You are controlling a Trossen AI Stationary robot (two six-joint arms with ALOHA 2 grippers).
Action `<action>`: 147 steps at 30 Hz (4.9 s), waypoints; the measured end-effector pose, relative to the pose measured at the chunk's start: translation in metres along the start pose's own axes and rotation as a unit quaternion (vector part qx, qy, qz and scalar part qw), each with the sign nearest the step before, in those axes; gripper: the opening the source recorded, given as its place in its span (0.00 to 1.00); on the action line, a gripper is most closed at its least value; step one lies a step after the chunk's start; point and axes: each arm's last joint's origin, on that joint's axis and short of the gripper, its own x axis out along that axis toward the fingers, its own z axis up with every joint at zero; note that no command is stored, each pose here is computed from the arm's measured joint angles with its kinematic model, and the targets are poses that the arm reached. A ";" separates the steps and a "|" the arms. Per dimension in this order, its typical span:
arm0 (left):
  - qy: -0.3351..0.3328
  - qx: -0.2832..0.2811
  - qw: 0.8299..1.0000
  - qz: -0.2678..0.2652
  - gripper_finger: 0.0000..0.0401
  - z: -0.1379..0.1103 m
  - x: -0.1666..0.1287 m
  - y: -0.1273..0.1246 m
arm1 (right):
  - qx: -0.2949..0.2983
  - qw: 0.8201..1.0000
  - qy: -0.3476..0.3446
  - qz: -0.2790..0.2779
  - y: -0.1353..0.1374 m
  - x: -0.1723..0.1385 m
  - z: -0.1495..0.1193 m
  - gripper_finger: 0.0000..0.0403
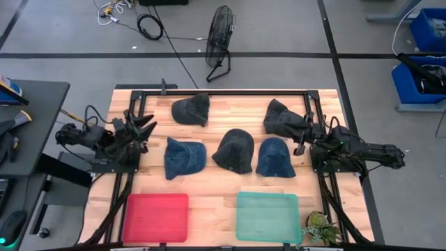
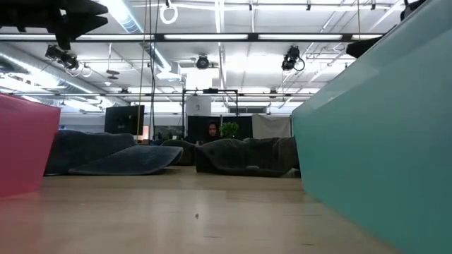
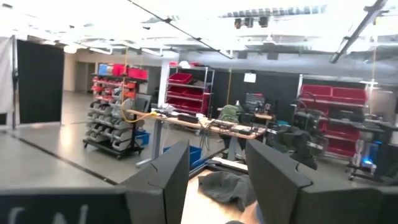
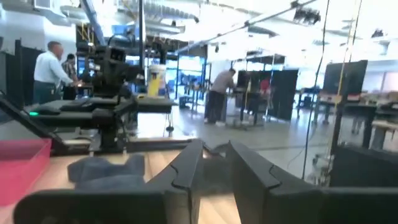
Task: Pick & Place hat
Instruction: Put the dark blue cap into the green bin
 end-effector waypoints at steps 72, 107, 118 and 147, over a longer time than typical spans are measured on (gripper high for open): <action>0.100 0.022 0.994 0.045 0.39 0.003 0.044 -0.046 | -0.188 0.664 0.379 0.616 0.197 0.093 0.048 0.02; 0.192 0.006 0.976 -0.100 0.39 -0.020 0.048 -0.061 | -0.083 0.772 0.490 0.396 0.219 0.129 0.074 0.31; 0.474 0.260 0.838 -0.075 0.39 0.004 0.063 -0.051 | -0.117 0.815 0.470 0.319 0.213 0.141 0.098 0.31; 0.705 0.353 0.608 -0.100 0.30 -0.143 0.146 -0.030 | -0.128 0.813 0.470 0.317 0.206 0.148 0.095 0.31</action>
